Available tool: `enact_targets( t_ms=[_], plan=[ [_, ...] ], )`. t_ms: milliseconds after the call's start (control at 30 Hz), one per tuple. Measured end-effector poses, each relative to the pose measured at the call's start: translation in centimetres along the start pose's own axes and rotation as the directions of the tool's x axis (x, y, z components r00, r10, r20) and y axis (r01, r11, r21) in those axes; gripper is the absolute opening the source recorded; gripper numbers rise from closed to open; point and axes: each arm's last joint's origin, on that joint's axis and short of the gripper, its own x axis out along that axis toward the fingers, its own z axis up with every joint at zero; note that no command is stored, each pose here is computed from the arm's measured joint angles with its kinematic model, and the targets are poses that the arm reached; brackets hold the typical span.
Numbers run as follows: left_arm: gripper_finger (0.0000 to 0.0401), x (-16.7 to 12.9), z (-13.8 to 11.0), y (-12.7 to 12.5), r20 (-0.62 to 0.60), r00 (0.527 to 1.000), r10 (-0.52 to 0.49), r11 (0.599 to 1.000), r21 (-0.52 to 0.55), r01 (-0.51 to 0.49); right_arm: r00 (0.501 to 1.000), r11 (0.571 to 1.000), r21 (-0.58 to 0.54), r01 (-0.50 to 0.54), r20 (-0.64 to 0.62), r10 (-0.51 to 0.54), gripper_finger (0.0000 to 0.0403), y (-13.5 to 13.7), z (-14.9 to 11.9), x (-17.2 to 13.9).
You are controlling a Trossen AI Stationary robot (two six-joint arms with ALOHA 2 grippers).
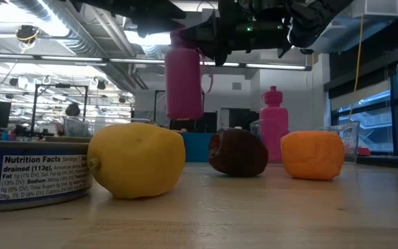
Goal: Pick & Place Food Item
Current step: Put the violet water bottle into the right transparent bin
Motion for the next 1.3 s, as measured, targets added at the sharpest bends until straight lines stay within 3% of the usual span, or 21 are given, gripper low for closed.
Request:
enact_targets(
  t_ms=[333, 600, 933, 1300],
  plan=[
    [0.021, -2.4, 1.1, 0.2, 0.016, 0.999, 0.042, 0.998, 0.044, -0.042, 1.0, 1.0, -0.009, 0.001, -0.008, -0.001, 0.0198, 0.0, 0.2, -0.2],
    [0.021, -3.1, 0.8, 0.2, -0.034, 0.999, 0.04, 0.999, 0.032, -0.039, 0.998, 0.999, -0.044, 0.028, 0.05, -0.026, 0.0198, -0.5, 3.0, -2.1],
    [0.021, -3.1, 0.2, 0.2, -0.087, 0.995, 0.038, 0.999, 0.023, -0.036, 0.992, 0.986, -0.113, 0.121, 0.032, -0.119, 0.0198, -0.5, 8.1, -8.0],
    [0.021, -2.9, -3.9, 0.0, -0.106, 0.994, 0.033, 0.999, -0.026, -0.036, 0.954, 0.941, -0.162, 0.298, 0.018, -0.299, 0.0198, 0.9, 11.5, -14.8]
  ],
)
